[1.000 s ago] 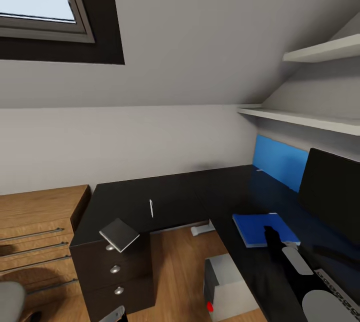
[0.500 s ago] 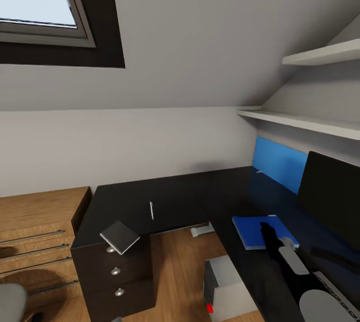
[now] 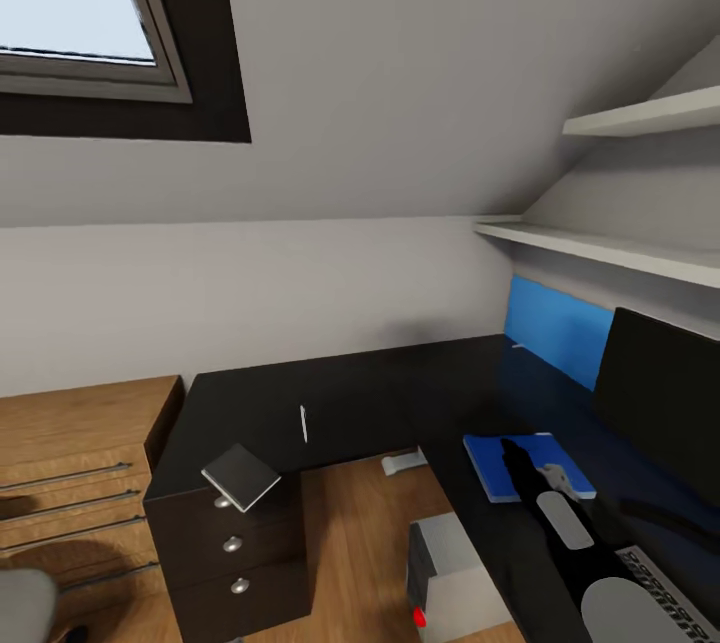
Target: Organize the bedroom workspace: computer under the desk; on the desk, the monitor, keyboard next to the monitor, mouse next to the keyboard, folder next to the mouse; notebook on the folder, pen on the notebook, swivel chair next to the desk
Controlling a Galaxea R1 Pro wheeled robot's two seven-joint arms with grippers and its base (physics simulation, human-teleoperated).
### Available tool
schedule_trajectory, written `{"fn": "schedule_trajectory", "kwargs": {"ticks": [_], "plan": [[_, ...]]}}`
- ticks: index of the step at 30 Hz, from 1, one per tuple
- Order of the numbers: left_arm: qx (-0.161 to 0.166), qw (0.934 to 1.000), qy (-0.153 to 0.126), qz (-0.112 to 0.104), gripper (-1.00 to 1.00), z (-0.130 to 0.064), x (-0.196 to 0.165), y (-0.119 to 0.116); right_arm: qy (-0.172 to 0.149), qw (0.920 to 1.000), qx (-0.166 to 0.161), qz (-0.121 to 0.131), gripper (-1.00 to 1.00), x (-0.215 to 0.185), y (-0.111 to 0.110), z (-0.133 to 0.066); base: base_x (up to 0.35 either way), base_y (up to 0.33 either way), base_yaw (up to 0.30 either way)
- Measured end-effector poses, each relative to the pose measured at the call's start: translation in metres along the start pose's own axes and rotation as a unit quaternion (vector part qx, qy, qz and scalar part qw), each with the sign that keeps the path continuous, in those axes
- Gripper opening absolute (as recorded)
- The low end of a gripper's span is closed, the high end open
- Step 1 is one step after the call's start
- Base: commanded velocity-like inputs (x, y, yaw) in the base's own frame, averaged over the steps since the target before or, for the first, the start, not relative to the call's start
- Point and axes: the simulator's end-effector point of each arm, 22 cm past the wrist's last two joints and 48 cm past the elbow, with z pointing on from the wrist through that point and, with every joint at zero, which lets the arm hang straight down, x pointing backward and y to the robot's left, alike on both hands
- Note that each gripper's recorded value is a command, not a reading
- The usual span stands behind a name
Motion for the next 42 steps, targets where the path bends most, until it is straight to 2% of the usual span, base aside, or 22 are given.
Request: {"fn": "schedule_trajectory", "kwargs": {"ticks": [4,8,13,14,18,23,28,32,33,37,39,42], "plan": [[0.000,1.0000,0.001,0.000,1.00,-0.003,-0.003,0.000,0.009,0.9993,-0.004,-0.037,1.00,0.014,0.009,-0.003,0.000,0.000,0.000],[0.000,1.0000,0.001,0.000,1.00,-0.007,-0.006,0.000,0.019,0.9958,-0.008,-0.089,1.00,0.034,0.020,-0.007,0.000,0.000,0.000],[0.000,1.0000,0.001,0.001,1.00,-0.011,-0.009,0.001,0.010,0.9870,-0.014,-0.160,1.00,0.041,0.030,-0.012,0.000,0.000,0.000],[0.001,1.0000,0.002,0.001,1.00,-0.012,-0.010,0.001,-0.001,0.9830,-0.017,-0.183,1.00,0.039,0.034,-0.013,0.000,0.000,0.000],[0.001,1.0000,0.002,0.001,1.00,-0.015,-0.012,0.001,-0.024,0.9758,-0.024,-0.216,1.00,0.036,0.044,-0.017,0.000,0.000,0.000],[0.001,1.0000,0.001,0.001,1.00,-0.019,-0.016,0.001,-0.034,0.9697,-0.034,-0.240,1.00,0.044,0.058,-0.023,0.000,0.000,0.000],[0.001,1.0000,0.001,0.001,1.00,-0.023,-0.019,0.002,-0.019,0.9538,-0.044,-0.297,1.00,0.061,0.069,-0.028,0.000,0.000,0.000],[0.001,1.0000,0.001,0.001,1.00,-0.026,-0.021,0.002,0.015,0.9330,-0.039,-0.358,1.00,0.084,0.069,-0.032,0.000,0.000,0.000],[0.001,1.0000,0.001,0.001,1.00,-0.027,-0.021,0.002,0.037,0.9222,-0.024,-0.384,1.00,0.094,0.062,-0.034,0.000,0.000,0.000],[0.001,1.0000,0.001,0.001,1.00,-0.028,-0.023,0.002,0.077,0.8990,0.028,-0.430,1.00,0.103,0.043,-0.039,0.000,0.000,0.000],[0.001,1.0000,0.001,0.001,1.00,-0.028,-0.023,0.002,0.082,0.8906,0.049,-0.445,1.00,0.100,0.041,-0.042,0.000,0.000,0.000],[0.001,1.0000,0.001,0.001,1.00,-0.028,-0.023,0.002,0.075,0.8850,0.060,-0.456,1.00,0.090,0.051,-0.045,0.000,0.000,0.000]]}}
